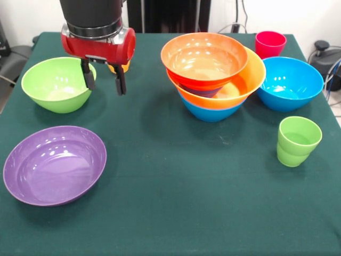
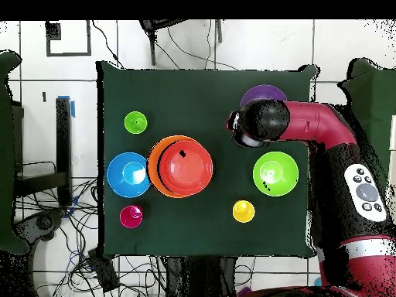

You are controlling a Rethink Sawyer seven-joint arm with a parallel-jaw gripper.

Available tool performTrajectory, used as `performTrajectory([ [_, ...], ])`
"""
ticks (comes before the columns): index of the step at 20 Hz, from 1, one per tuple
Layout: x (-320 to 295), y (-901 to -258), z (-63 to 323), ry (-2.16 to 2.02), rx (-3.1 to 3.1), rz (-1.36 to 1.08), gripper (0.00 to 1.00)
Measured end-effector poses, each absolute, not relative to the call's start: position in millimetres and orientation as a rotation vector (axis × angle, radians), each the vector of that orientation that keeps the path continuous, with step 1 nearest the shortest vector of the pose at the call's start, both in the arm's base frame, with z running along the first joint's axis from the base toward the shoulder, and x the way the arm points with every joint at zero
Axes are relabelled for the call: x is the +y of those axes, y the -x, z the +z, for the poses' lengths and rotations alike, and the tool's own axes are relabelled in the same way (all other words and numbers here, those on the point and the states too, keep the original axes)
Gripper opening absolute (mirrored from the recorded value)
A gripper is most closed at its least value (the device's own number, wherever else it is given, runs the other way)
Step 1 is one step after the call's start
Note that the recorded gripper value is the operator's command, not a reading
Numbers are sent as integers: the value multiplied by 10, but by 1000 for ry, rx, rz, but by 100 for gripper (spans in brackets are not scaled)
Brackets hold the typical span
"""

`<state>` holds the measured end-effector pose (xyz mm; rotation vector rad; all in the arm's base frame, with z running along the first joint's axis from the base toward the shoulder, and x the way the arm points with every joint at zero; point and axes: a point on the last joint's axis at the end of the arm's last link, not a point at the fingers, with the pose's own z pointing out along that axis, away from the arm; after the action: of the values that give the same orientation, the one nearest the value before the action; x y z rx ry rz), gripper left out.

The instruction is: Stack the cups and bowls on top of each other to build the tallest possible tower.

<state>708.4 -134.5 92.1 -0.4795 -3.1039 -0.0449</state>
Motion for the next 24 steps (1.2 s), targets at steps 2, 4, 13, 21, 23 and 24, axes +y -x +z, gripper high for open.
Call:
performTrajectory([
  [2,-1349,-7073,894,477,-3101,-44,100],
  [4,-1368,-7071,899,480,-3102,-43,100],
  [13,-1568,-7071,974,522,-3110,-47,100],
  [21,-1859,-7082,1181,580,-3135,-27,100],
  [23,-1897,-7083,1213,587,-3139,-23,100],
  [24,-1910,-7082,1224,589,-3140,-21,100],
])
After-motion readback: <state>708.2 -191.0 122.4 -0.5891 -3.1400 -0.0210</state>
